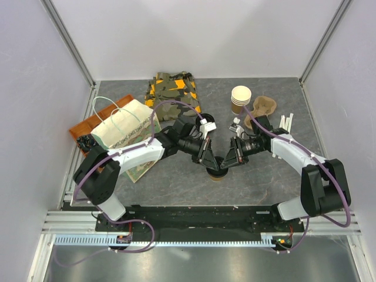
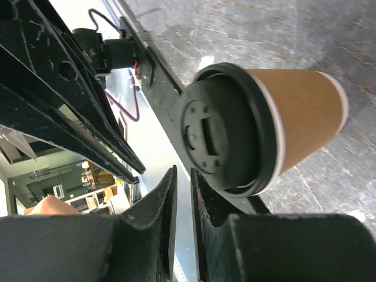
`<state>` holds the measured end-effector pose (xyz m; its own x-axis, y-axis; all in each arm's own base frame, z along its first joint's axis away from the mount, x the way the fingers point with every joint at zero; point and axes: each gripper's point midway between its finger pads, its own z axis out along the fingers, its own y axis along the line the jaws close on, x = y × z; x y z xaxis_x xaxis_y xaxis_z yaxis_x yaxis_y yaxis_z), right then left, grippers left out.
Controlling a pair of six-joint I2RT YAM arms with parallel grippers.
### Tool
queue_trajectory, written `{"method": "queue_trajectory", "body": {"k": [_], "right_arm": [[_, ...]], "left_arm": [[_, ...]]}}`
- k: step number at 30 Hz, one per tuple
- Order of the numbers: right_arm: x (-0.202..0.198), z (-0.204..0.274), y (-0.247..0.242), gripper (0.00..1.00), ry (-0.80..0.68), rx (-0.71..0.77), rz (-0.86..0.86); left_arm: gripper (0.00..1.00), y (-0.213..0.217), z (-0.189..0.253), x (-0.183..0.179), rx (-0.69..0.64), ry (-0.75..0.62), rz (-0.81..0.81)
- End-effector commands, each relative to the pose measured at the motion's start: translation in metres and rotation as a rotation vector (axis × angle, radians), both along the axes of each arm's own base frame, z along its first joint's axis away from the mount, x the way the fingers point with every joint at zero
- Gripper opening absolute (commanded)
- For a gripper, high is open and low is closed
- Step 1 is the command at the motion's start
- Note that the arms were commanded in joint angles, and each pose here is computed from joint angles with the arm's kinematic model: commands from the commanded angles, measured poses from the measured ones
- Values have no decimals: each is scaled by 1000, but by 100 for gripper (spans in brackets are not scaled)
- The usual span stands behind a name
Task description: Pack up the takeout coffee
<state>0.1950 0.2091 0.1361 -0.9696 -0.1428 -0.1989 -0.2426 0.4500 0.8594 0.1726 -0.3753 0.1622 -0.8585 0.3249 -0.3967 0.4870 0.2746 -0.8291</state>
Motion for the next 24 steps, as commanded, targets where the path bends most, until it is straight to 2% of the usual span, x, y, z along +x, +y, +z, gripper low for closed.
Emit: {"method": "queue_trajectory", "body": {"k": [1, 13, 18, 24], "right_arm": [[3, -13, -1, 22, -9, -28, 11], [4, -31, -7, 20, 4, -100, 2], [5, -36, -6, 20, 25, -101, 1], [6, -46, -5, 19, 70, -102, 9]], "left_arm": [[15, -7, -11, 13, 4, 11, 41], [12, -2, -50, 22, 48, 110, 85], [6, 10, -72, 25, 79, 160, 113], [3, 14, -87, 22, 106, 184, 116]]}}
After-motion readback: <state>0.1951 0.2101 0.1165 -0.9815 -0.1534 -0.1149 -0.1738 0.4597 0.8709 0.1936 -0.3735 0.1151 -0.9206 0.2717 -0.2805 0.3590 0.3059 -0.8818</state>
